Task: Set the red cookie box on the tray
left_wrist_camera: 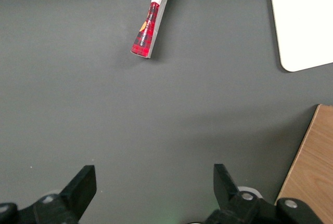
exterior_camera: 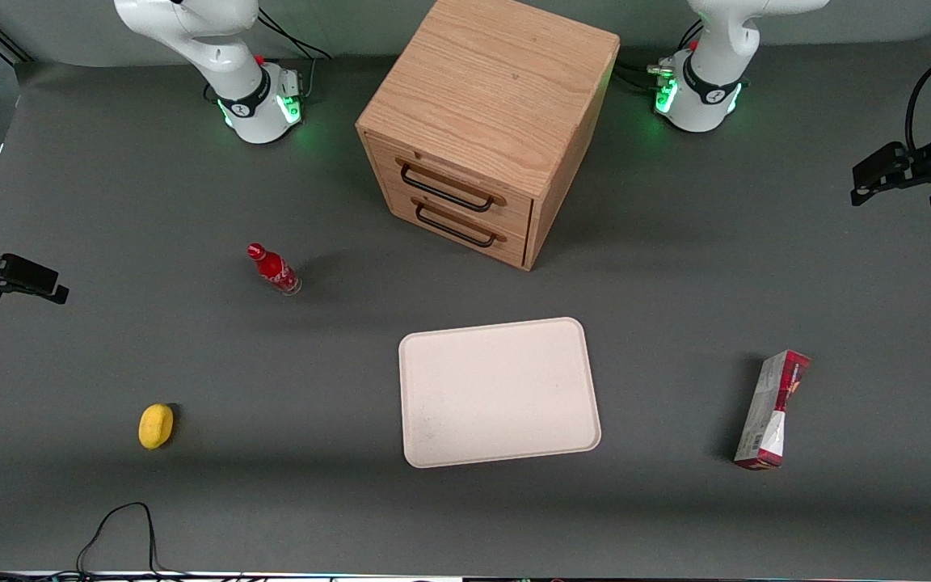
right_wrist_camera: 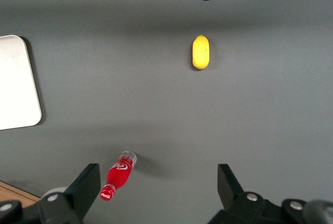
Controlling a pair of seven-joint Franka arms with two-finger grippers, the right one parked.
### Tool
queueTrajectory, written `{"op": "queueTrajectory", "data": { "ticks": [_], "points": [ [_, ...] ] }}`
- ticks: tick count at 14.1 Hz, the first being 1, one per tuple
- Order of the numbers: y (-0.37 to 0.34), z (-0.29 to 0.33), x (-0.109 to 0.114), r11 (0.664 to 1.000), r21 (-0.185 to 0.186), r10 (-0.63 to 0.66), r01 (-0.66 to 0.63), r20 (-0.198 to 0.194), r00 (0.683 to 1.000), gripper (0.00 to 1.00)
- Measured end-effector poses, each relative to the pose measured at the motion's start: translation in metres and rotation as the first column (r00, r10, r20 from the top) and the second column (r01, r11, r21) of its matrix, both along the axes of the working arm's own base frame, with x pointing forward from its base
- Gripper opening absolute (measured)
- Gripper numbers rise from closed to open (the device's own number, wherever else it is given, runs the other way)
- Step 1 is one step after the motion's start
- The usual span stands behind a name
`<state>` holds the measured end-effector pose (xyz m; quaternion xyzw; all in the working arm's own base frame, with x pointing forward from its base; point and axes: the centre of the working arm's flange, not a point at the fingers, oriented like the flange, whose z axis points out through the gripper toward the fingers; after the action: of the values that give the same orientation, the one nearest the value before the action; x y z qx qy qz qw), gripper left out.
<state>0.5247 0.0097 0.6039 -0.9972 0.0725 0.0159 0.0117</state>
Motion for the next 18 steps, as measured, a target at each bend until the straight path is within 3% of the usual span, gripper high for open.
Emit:
{"op": "queueTrajectory", "data": {
  "ticks": [2,5,9,11,14,17,18],
  "points": [
    [0.0,-0.025,0.026,0.999,0.002,-0.033,0.033,0.0,0.999,1.0],
    [-0.001,-0.067,0.08,0.983,0.015,-0.183,0.183,0.012,0.983,1.0],
    [0.002,-0.129,0.137,0.962,0.03,-0.272,0.272,-0.024,0.962,1.0],
    [-0.003,-0.169,0.162,0.957,0.036,-0.288,0.288,-0.021,0.957,1.0],
    [-0.004,-0.238,0.188,0.954,0.053,-0.296,0.296,-0.01,0.955,0.99],
    [0.004,-0.295,0.201,0.954,0.075,-0.292,0.291,0.004,0.957,1.0],
    [0.006,-0.309,0.203,0.958,0.067,-0.282,0.28,0.012,0.959,1.0]
  ]
}}
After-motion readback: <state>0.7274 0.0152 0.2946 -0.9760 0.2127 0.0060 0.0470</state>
